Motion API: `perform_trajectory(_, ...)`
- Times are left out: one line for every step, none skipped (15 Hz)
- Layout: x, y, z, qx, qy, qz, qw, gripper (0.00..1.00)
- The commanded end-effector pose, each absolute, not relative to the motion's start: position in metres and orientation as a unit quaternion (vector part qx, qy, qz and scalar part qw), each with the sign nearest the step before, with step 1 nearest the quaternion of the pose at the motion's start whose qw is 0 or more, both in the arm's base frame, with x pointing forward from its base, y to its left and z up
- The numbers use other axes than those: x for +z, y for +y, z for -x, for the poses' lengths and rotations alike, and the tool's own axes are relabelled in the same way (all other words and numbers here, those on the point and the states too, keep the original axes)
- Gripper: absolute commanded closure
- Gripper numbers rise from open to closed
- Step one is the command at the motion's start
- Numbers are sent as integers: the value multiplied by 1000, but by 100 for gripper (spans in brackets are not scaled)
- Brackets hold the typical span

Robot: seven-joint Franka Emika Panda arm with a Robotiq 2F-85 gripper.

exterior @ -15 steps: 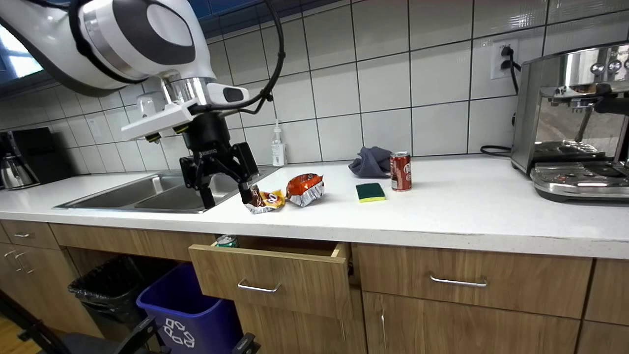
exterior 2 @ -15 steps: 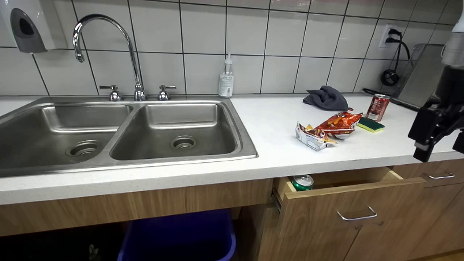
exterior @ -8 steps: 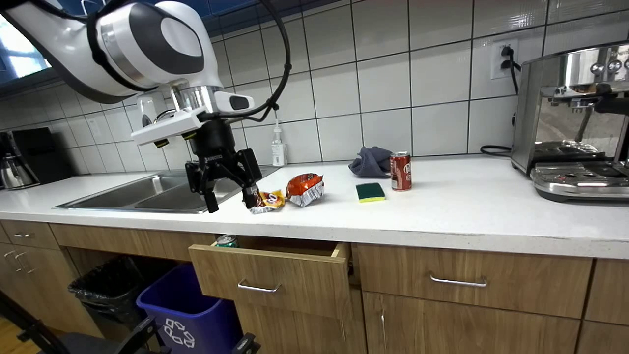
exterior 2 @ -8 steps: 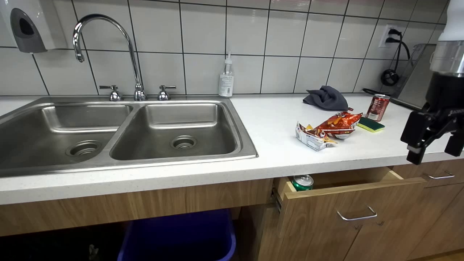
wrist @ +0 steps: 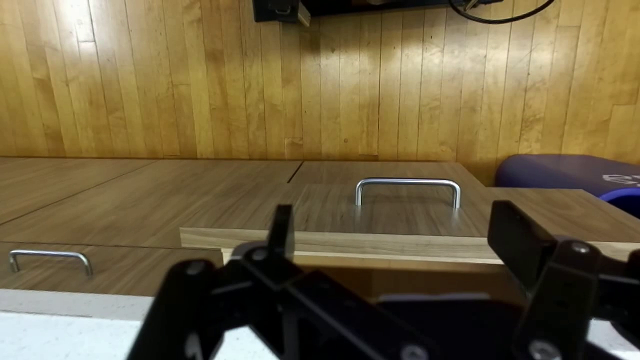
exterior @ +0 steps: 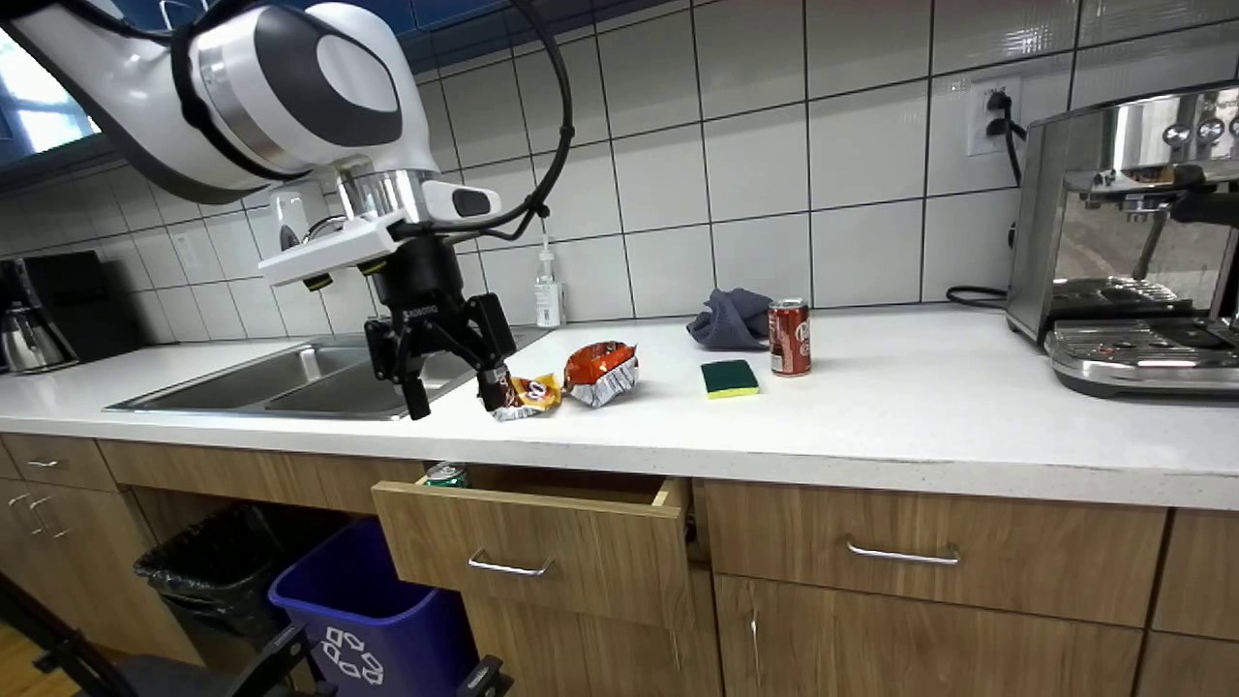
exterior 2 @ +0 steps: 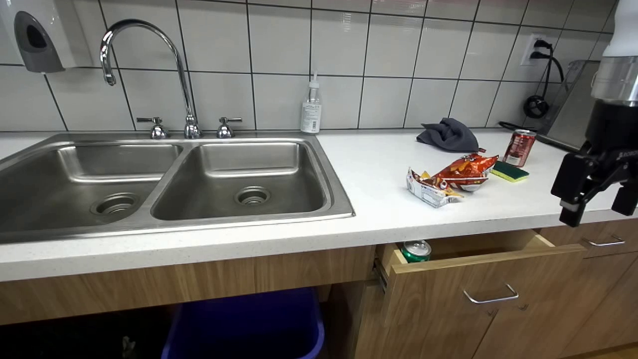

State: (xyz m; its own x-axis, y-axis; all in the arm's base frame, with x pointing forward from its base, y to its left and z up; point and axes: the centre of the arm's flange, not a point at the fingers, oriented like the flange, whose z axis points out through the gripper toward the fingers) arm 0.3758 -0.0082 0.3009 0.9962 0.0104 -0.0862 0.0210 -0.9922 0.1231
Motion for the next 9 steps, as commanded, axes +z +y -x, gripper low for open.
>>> perform_trajectory(297,-6,-375,-40,10,-997,58,0)
perform_trajectory(295,-6,-376,-38,6,-998,58,0)
perform_trajectory(293,-5,-378,-35,4,-998,59,0)
perform_trajectory(291,-5,-381,-31,1,-998,62,0)
perform_trajectory(288,-5,-385,-29,4,-998,61,0)
perform_trajectory(285,-5,-388,-26,6,-998,61,0)
perform_trajectory(280,-5,-392,-21,7,-998,62,0)
perform_trajectory(276,-4,-395,-17,9,-998,62,0)
perform_trajectory(272,-4,-399,-14,11,-998,61,0)
